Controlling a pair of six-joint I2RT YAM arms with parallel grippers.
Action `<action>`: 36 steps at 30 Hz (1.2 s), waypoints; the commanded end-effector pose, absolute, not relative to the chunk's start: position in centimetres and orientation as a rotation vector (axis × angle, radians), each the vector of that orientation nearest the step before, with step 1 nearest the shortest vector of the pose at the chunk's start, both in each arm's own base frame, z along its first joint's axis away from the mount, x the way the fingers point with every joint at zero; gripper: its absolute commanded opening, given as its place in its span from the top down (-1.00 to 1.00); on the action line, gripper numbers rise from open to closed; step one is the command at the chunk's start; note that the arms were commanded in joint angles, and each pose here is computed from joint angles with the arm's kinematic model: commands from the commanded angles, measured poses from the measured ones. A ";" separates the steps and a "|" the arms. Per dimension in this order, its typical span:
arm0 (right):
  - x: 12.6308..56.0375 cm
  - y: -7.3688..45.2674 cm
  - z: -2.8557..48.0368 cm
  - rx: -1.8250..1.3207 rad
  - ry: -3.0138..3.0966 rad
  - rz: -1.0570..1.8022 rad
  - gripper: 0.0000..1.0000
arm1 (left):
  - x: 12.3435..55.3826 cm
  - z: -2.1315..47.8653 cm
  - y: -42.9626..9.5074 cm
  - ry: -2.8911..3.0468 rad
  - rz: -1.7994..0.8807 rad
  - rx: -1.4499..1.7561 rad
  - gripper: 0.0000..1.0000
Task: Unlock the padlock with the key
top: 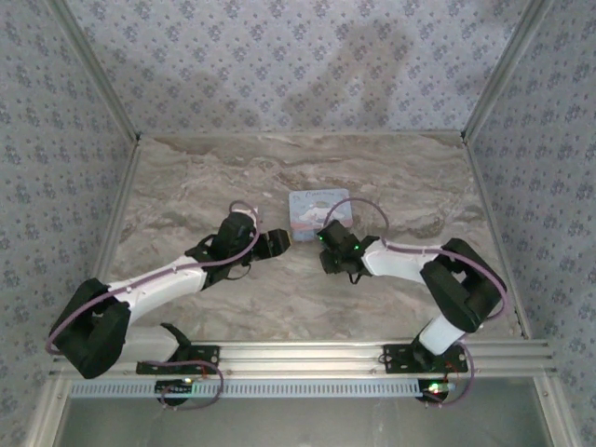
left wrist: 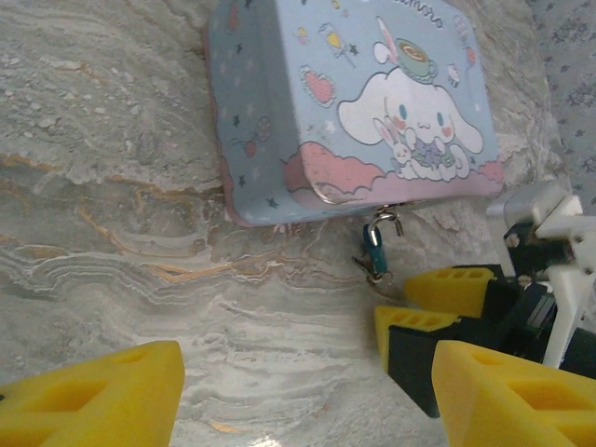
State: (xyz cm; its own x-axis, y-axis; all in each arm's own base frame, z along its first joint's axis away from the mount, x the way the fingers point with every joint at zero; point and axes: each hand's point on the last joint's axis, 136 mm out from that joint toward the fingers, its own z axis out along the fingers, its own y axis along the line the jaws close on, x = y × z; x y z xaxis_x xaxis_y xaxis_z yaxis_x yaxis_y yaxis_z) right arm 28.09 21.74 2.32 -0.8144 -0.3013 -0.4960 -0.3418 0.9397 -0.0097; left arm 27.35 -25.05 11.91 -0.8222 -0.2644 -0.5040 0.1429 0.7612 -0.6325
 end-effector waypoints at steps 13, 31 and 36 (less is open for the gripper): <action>30.1 22.0 2.1 -0.359 2.586 0.056 0.31 | 27.7 11.6 -24.7 2.360 -0.913 -0.120 -0.42; 29.7 21.0 1.7 -0.428 2.607 0.051 0.75 | 28.1 11.4 -25.1 2.365 -0.926 -0.117 -0.42; 29.2 21.7 2.3 -0.518 2.582 0.083 1.00 | 28.2 11.4 -24.8 2.366 -0.916 -0.119 -0.42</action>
